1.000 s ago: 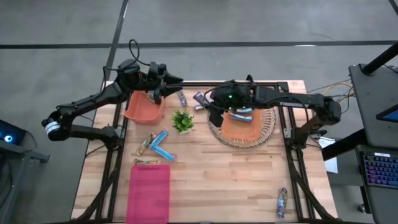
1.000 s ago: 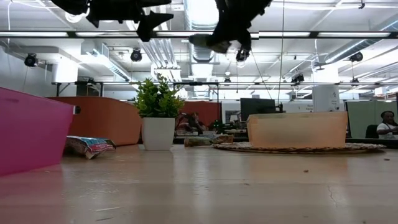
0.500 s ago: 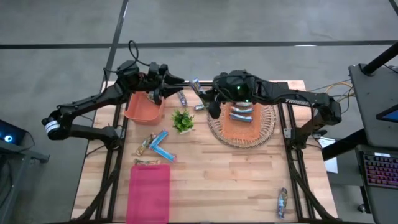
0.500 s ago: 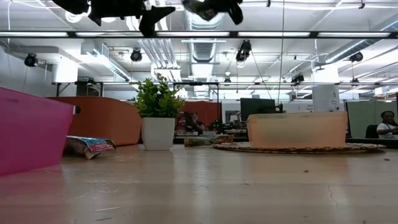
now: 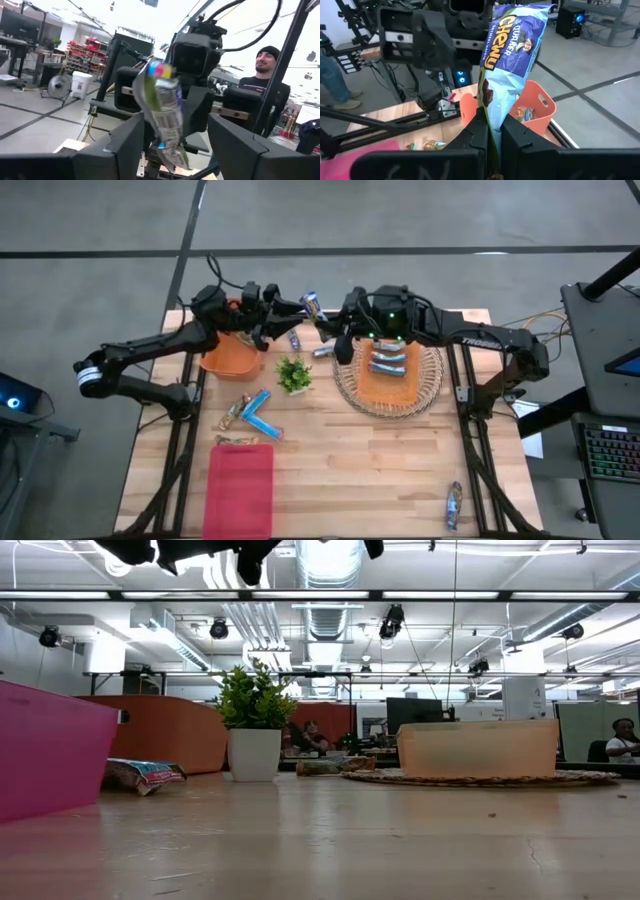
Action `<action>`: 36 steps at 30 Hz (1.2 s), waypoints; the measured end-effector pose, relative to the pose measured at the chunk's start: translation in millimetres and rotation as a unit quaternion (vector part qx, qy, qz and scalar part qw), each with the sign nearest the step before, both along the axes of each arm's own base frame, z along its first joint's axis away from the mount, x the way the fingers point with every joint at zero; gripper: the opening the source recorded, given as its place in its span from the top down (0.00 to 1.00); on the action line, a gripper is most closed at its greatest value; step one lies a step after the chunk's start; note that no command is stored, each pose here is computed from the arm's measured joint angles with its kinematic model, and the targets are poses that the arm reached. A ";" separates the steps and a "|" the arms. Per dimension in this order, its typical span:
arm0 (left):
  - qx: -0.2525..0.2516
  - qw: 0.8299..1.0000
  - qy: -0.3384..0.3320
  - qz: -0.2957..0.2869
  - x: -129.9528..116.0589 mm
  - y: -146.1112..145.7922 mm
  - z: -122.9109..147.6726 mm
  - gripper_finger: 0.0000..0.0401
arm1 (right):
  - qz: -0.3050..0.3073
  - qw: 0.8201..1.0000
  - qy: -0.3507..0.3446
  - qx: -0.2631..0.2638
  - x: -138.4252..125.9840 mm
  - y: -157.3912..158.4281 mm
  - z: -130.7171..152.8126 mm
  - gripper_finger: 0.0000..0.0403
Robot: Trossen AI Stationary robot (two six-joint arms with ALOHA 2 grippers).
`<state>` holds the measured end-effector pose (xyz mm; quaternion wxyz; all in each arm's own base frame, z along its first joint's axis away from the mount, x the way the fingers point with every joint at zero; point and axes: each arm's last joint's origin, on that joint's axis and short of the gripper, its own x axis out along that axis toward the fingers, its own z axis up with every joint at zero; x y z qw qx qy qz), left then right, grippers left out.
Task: Pick and place Granola Bars by type
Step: Put the middle blue granola bar into the pink bin
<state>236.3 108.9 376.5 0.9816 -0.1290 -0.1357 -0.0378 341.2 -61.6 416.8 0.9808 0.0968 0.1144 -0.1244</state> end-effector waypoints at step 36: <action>-0.011 0.999 -0.004 -0.041 34.8 -10.4 6.6 0.97 | 0.043 0.996 0.054 -0.065 -7.7 12.2 -2.4 0.76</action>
